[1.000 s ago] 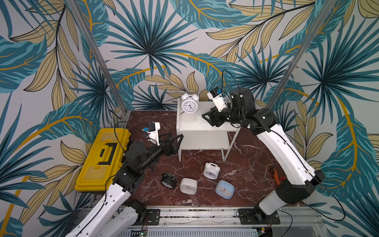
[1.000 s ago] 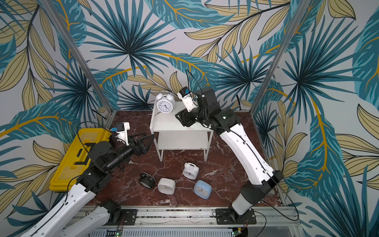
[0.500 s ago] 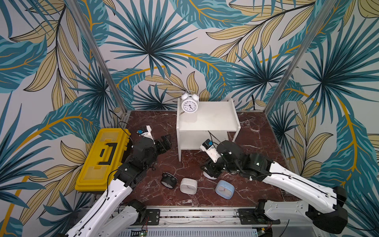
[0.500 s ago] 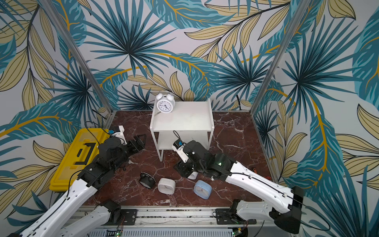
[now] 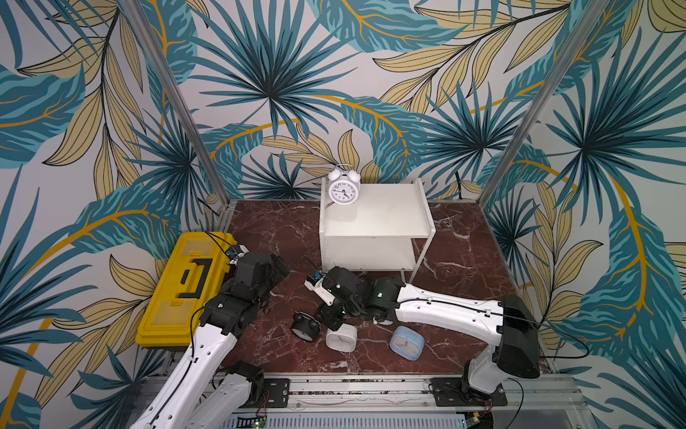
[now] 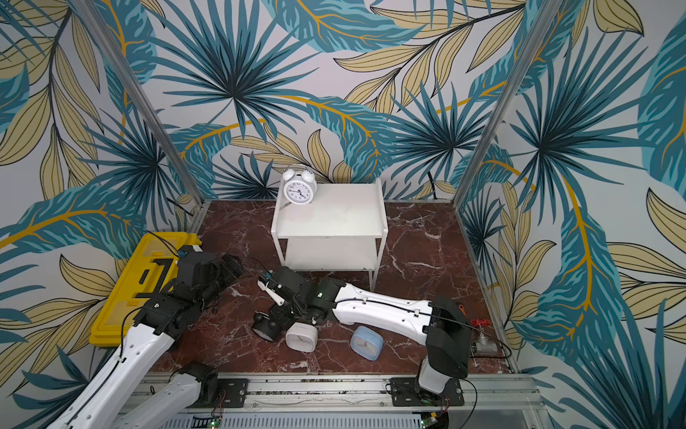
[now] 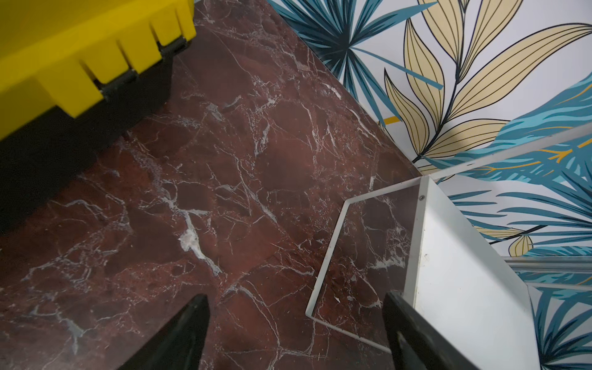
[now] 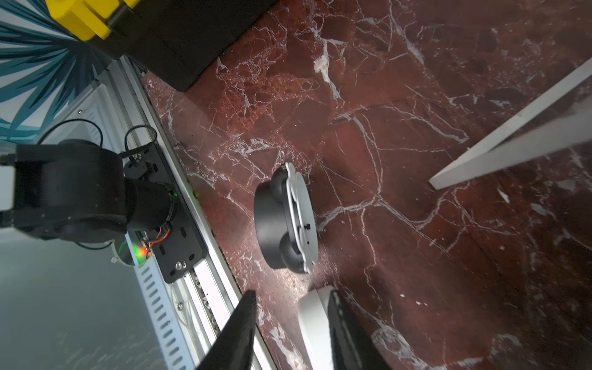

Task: Place the alarm clocks on the shelf by style
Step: Pick up the alarm from the center of the board.

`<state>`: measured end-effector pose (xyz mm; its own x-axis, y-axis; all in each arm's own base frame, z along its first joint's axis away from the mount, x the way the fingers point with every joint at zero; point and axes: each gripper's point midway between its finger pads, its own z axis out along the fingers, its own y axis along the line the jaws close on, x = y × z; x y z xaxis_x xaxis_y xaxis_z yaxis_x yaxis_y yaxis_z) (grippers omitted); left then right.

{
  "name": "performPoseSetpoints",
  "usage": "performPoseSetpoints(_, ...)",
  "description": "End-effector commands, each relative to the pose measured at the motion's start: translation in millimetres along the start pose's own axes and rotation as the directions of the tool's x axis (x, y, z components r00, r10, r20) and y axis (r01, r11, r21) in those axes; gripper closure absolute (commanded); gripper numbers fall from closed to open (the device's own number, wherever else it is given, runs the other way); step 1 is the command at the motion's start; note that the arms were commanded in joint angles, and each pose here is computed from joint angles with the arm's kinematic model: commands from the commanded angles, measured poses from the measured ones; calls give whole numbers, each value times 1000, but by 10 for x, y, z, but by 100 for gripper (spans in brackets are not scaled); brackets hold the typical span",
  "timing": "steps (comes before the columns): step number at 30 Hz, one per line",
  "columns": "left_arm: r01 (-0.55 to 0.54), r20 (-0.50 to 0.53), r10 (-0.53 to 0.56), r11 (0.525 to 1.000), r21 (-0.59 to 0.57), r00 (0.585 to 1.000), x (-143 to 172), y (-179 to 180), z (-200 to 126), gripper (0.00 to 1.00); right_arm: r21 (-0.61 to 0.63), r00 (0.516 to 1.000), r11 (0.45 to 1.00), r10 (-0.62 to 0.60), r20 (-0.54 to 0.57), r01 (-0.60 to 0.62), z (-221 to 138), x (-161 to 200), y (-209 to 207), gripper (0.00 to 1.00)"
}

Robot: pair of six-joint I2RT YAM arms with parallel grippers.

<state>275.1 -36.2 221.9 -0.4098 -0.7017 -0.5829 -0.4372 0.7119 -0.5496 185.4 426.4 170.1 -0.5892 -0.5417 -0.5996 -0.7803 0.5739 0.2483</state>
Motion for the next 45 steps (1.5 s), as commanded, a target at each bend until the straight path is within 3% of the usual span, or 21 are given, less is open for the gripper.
performPoseSetpoints(1, 18, 0, -18, 1000, -23, 1000, 5, 105, -34, 13, -30, 1000, 999, 12, -17, -13, 180, -7, 74, 64)
performPoseSetpoints(12, 14, -10, -14, 1000, -27, 1000, 47, 177, -2, 13, -3, 997, 1000, 4, -73, -4, 501, 95, 92, 72)
performPoseSetpoints(23, 6, -13, -7, 1000, -16, 1000, 47, 162, 4, 14, 34, 998, 999, -2, -70, 4, 512, 59, 38, 100)
performPoseSetpoints(28, -39, 8, 39, 999, 21, 999, -53, 24, -31, 14, 44, 1000, 999, -24, -2, 24, 155, -103, 57, 100)
performPoseSetpoints(34, -170, 46, 165, 975, 144, 985, -305, -444, -197, 13, 44, 988, 996, -85, 128, 80, -693, -233, 87, 100)
performPoseSetpoints(36, -208, 61, 199, 949, 236, 978, -369, -683, -304, 13, 63, 983, 994, -98, 153, 89, -957, -197, 45, 100)
performPoseSetpoints(39, -292, 76, 288, 859, 420, 955, -374, -1114, -523, 13, 89, 979, 991, -117, 169, 103, -1297, -55, -46, 100)
performPoseSetpoints(42, -339, 91, 357, 732, 591, 930, -297, -1464, -749, 14, 94, 973, 993, -93, 212, 74, -1648, 71, -184, 100)
performPoseSetpoints(45, -314, 76, 399, 576, 755, 914, -133, -1758, -987, 14, 74, 962, 997, -41, 269, 22, -1950, 147, -321, 100)
